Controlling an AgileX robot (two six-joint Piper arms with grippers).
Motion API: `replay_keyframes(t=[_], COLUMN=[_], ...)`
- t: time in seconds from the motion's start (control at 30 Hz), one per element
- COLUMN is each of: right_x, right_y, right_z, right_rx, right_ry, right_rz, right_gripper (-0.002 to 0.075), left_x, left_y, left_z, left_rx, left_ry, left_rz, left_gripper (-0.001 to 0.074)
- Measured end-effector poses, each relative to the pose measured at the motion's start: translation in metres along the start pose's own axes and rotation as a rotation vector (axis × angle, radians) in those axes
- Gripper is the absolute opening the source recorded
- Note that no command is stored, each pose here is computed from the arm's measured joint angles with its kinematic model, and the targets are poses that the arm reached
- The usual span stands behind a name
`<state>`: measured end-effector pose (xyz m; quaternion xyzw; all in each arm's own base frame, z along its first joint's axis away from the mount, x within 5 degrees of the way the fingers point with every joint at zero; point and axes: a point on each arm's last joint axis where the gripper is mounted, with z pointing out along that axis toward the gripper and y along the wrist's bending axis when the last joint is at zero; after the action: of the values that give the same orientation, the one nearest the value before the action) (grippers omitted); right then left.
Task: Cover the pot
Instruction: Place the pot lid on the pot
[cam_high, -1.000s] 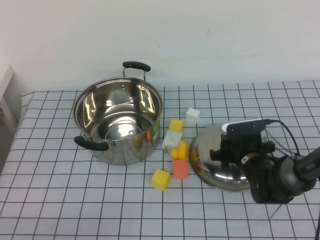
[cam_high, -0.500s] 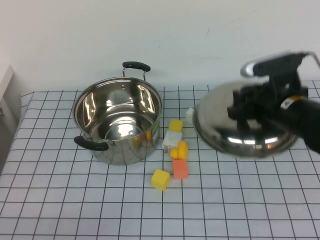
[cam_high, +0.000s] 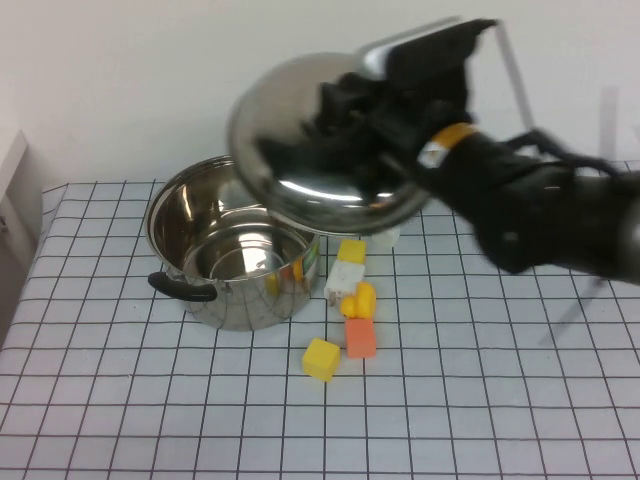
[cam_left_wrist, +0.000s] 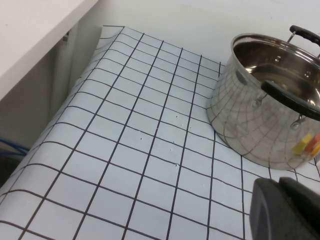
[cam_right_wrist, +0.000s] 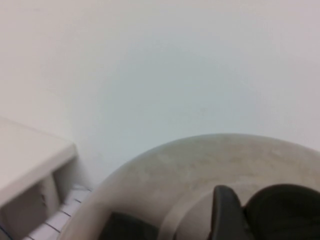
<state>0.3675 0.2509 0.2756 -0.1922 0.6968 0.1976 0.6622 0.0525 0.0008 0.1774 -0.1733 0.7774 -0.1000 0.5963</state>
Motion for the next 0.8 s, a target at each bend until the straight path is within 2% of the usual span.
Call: replay_keyframes(t=[0.23,0.4,0.57,0.8], right_x=[0.035,0.058,0.075,0.086], right_y=[0.029,0.042,0.05,0.062], right_z=[0.063,0.097,0.12,0.134], right_rx=[-0.08,-0.101,-0.111,-0.133], right_ry=[-0.022,0.075,0.194,0.183], right_rz=[0.043,0.029,0.019,-0.011], right_gripper=[0.0344,0.0345,0.0345,0.0344], left_x=[0.0,0.0,0.0,0.0], left_y=[0.0,0.0,0.0,0.0], left_z=[0.0,0.0,0.0,0.0], left_rx=[0.0,0.0,0.0,0.0], left_ry=[0.0,0.0,0.0,0.0], left_rz=[0.0,-0.004,-0.004,-0.004], left_gripper=[-0.0003,-0.0003,-0.0003,-0.0003])
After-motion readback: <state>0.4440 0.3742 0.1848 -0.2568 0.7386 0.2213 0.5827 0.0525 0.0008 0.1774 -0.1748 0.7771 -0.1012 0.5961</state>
